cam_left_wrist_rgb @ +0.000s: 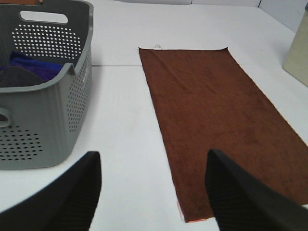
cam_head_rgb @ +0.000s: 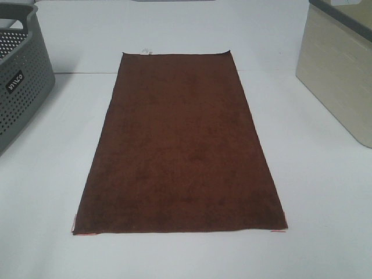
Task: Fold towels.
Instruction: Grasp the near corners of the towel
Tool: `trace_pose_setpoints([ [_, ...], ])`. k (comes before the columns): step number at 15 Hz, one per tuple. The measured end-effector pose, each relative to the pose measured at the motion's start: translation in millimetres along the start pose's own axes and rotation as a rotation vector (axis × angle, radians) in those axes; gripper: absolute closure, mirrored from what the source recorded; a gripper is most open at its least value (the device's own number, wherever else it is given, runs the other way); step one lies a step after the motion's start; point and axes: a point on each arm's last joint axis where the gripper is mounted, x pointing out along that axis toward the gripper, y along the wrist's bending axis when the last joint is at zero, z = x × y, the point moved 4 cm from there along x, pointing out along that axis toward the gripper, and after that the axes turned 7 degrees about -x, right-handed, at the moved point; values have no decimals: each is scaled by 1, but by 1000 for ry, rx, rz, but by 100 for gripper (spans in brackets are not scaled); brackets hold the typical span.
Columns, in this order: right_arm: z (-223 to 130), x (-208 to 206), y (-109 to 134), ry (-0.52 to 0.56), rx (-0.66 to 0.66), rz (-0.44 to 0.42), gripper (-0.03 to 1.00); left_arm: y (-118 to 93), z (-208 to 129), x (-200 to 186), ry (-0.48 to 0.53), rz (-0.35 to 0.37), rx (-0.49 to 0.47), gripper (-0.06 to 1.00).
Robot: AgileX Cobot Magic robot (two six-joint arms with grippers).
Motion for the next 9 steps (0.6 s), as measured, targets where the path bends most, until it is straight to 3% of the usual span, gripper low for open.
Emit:
trace_pose_setpoints([
  [2,7,14,-2,68,48,14,21,-2,5,20,54,-15,-70,34],
  [4,11,39,-2,208,99,54,21,-6,2,52,188,-49,-215,34],
  [5,12,60,1,328,135,102,21,-8,-2,70,267,-61,-275,34],
  [9,9,112,13,561,252,218,21,-8,-29,136,535,-119,-351,34],
])
